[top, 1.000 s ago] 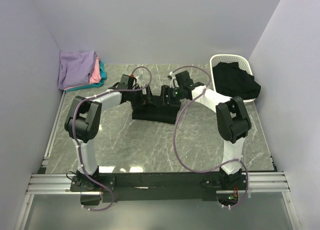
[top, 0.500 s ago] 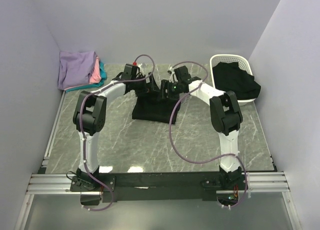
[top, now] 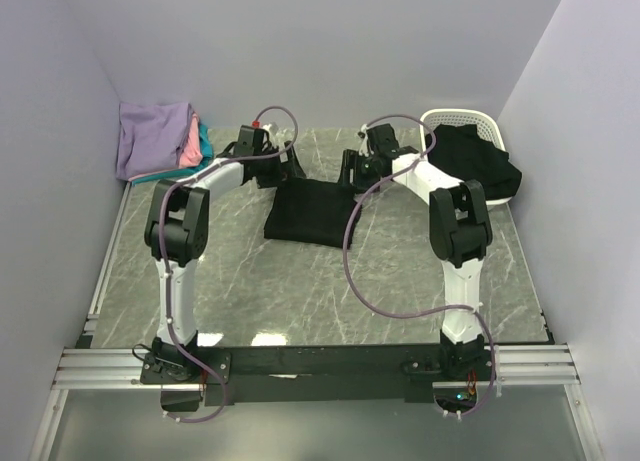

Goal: Fold and stack the t-shirts
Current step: Fold the tshirt

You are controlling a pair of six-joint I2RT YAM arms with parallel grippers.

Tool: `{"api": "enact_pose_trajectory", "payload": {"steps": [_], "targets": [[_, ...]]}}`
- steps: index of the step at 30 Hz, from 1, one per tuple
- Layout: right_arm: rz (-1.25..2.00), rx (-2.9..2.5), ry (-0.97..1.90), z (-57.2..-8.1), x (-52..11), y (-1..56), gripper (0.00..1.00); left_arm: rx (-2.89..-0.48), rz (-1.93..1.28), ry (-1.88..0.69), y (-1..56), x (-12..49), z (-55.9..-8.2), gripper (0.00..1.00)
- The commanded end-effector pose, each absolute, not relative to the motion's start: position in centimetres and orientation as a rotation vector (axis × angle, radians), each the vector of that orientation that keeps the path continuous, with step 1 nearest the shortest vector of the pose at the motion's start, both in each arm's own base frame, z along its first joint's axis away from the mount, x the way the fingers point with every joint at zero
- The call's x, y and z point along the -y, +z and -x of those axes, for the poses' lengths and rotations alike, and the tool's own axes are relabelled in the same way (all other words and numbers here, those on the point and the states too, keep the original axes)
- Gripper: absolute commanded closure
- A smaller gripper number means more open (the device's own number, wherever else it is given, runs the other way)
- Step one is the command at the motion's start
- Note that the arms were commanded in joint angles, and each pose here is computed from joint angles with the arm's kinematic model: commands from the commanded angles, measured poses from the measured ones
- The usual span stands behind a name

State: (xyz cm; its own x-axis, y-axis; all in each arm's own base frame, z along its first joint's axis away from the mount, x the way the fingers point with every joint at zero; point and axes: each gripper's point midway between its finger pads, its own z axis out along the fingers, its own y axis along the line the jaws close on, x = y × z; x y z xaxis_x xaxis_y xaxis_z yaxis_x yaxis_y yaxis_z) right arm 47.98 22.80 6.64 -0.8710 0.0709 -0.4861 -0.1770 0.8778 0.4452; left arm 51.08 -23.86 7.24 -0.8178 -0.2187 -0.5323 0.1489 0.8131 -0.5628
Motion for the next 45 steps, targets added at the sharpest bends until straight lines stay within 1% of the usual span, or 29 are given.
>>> {"api": "enact_pose_trajectory", "payload": {"steps": [1, 3, 8, 14, 21, 25, 31, 39, 43, 45], "targets": [[0.132, -2.457, 0.698, -46.6, -22.9, 11.0, 0.27, -2.285, -0.02, -0.78, 12.4, 23.1, -49.8, 0.01], [0.145, -2.437, 0.752, -46.0, -23.6, 11.8, 0.27, -2.254, -0.023, -0.807, 13.3, 23.3, -49.6, 0.01], [0.146, -2.468, 0.815, -44.4, -25.0, 10.8, 0.27, -2.267, -0.033, -0.893, 12.6, 24.2, -48.6, 0.01], [0.16, -2.559, 0.734, -43.3, -25.1, 8.3, 0.27, -2.358, 0.003, -0.832, 9.4, 23.5, -48.4, 0.0], [0.171, -2.559, 0.805, -43.0, -26.1, 7.4, 0.27, -2.356, 0.012, -0.848, 7.7, 23.6, -48.1, 0.0], [0.162, -2.6, 0.817, -42.8, -26.2, 5.8, 0.27, -2.388, 0.009, -0.84, 6.4, 23.5, -48.1, 0.0], [0.087, -2.7, 0.712, -42.1, -24.3, 2.0, 0.27, -2.454, 0.042, -0.732, 3.9, 21.8, -47.9, 0.0], [-0.029, -2.795, 0.437, -41.0, -20.0, -0.7, 0.28, -2.506, 0.112, -0.441, 2.3, 17.7, -47.6, 0.01], [0.023, -2.706, 0.498, -41.0, -20.1, 1.1, 0.27, -2.443, 0.129, -0.482, 4.4, 17.8, -47.2, 0.01], [0.026, -2.643, 0.523, -41.3, -19.9, 3.1, 0.26, -2.409, 0.128, -0.501, 6.0, 18.0, -47.1, 0.01]]}}
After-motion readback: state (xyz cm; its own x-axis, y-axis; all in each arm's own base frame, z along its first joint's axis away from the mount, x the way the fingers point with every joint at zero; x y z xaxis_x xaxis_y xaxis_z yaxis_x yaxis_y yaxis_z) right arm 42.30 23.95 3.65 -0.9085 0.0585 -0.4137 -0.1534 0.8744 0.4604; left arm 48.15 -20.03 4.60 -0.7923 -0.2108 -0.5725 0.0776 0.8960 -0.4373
